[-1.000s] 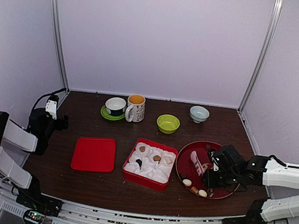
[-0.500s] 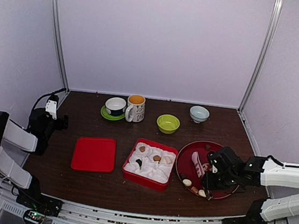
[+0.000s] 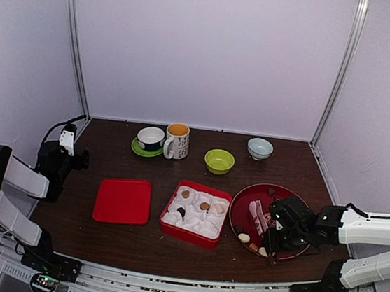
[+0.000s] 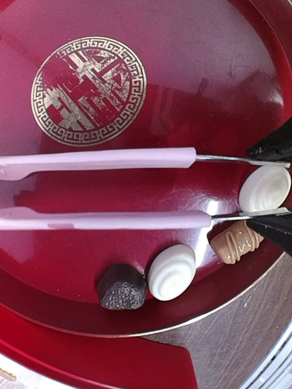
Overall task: Pack the chocolate
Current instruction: Place the clamp on the plate, then pick up the clamp from the plate.
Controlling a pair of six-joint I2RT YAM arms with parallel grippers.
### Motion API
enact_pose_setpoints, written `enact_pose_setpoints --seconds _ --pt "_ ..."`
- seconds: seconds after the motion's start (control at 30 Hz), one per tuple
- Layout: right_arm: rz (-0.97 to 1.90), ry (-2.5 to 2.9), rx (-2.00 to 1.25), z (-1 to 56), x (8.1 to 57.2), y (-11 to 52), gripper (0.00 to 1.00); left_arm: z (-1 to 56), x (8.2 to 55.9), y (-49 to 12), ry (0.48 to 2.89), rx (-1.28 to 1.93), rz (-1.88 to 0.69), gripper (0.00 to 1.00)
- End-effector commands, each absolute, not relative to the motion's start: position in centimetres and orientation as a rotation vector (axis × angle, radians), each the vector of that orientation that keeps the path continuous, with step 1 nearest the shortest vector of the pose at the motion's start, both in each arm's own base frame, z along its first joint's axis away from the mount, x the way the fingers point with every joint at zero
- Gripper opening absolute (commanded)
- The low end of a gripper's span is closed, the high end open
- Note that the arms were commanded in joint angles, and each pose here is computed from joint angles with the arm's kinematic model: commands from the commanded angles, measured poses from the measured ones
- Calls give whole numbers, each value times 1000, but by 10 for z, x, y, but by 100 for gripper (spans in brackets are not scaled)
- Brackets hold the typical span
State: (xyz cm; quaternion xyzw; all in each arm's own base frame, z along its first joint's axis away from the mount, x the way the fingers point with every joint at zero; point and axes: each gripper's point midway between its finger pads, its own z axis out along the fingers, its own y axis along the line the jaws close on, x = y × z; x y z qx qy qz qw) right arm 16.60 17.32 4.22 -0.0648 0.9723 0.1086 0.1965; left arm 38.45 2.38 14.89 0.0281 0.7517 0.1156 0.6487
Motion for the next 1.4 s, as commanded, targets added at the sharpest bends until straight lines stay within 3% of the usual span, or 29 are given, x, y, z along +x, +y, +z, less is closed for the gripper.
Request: enact_pose_setpoints --seconds 0.0,0.3,0.63,0.97,1.1,1.37 --pt "255 2728 -165 39 166 169 34 165 388 26 1647 51 259 98" --pt "217 2688 -160 49 174 166 56 165 388 26 1647 50 260 98" --pt "152 2584 -208 86 190 162 99 165 388 26 1647 50 260 98" --pt "251 2491 -154 96 204 176 100 165 388 26 1647 50 260 98" --pt "400 2373 10 96 206 171 100 165 388 26 1646 50 260 98" --pt "354 2372 60 87 197 151 100 165 388 26 1647 50 260 98"
